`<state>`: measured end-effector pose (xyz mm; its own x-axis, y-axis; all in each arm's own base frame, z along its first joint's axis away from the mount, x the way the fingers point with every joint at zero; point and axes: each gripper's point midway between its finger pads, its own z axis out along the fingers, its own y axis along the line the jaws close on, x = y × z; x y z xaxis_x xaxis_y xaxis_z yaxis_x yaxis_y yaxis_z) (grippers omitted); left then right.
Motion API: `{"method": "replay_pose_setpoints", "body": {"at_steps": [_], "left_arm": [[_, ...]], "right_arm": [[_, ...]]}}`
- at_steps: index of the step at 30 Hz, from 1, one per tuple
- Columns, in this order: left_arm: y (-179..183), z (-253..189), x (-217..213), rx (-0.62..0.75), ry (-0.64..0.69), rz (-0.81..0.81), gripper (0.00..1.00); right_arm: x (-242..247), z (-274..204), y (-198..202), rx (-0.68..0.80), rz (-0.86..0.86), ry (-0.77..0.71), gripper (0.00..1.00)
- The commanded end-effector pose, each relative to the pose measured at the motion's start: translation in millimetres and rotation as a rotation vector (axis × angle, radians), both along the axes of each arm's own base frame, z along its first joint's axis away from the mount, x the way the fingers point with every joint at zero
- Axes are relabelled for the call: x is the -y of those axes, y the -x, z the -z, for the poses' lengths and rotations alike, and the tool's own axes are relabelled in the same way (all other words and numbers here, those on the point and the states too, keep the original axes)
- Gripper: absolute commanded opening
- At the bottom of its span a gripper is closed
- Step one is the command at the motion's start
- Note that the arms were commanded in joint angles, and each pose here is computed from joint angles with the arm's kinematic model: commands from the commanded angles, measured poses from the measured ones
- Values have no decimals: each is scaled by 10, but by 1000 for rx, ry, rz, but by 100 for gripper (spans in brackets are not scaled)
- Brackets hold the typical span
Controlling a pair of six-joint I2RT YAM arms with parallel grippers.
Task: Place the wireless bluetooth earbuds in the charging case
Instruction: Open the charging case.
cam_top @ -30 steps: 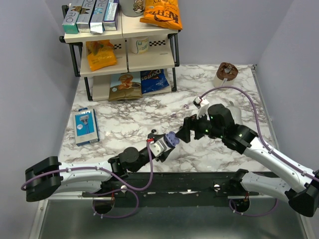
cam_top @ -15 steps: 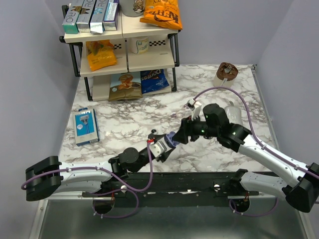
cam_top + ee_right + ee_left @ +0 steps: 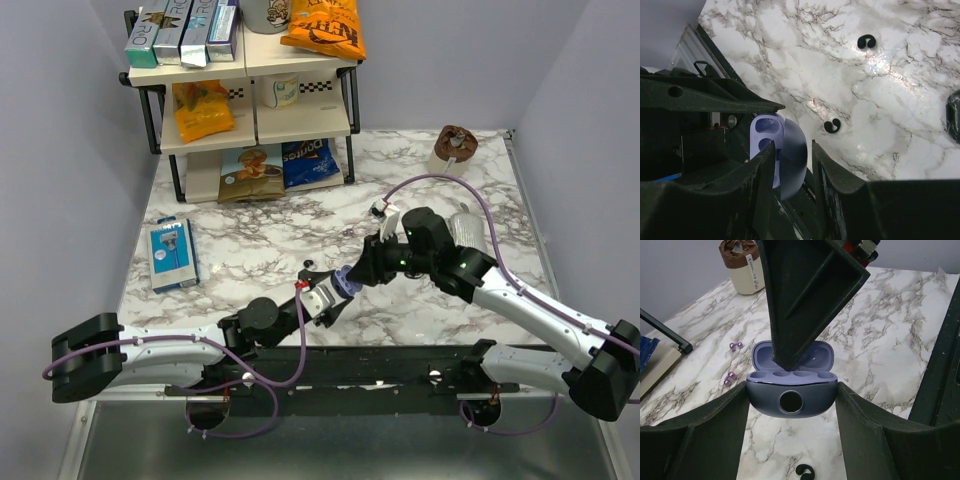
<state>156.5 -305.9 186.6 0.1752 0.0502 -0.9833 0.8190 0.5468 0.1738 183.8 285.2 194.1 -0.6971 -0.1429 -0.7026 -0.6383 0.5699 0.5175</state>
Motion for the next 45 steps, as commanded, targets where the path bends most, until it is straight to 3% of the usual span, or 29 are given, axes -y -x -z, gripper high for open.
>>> {"method": "replay_pose_setpoints", "body": {"at_steps": [1, 6, 8, 9, 10, 11, 13, 18, 19, 25, 31, 34, 37, 38, 40, 41, 45], "left_arm": [[13, -214, 43, 20, 70, 7, 0], [-46, -222, 15, 13, 69, -33, 0], [-43, -233, 24, 10, 67, -31, 7], [-50, -209, 20, 11, 50, -33, 13], [-42, -218, 30, 16, 44, -26, 30], [-42, -221, 29, 15, 39, -26, 38], [-66, -198, 2, 8, 31, -46, 56], [-117, -220, -90, 0, 32, -93, 72], [-126, -230, -102, -5, 33, -102, 98], [-181, -258, -184, -34, 19, -154, 99], [-154, -358, -135, -171, 43, -162, 99], [184, -500, -18, -177, 56, 70, 99], [238, -810, -121, -221, 158, 175, 99], [370, -846, -105, -243, 152, 295, 99], [243, -922, -194, -289, 165, 333, 99], [346, -882, -161, -350, 151, 421, 99], [348, -783, -77, -446, 71, 507, 99]], "right_arm": [[-13, 31, 44, 0, -31, -7, 36], [16, -63, 60, 48, -49, -14, 31], [38, -98, 55, 69, -48, -12, 29], [53, -127, 53, 86, -51, -12, 27], [70, -170, 53, 104, -48, -13, 22], [86, -199, 53, 115, -49, -9, 17], [123, -263, 47, 146, -44, -7, 1], [193, -430, 52, 200, -35, -9, 1], [209, -460, 43, 212, -29, -8, 1], [237, -763, 80, 272, -44, -42, 1], [308, -828, -20, 385, -36, -1, 1], [373, -734, -66, 514, -68, 51, 1], [462, -936, 1, 688, -79, 7, 1], [495, -1034, 43, 730, -84, -15, 1], [516, -1091, 52, 773, -95, -11, 1], [512, -1094, 67, 774, -110, -6, 1], [377, -1117, 169, 774, -216, -37, 1]]}}
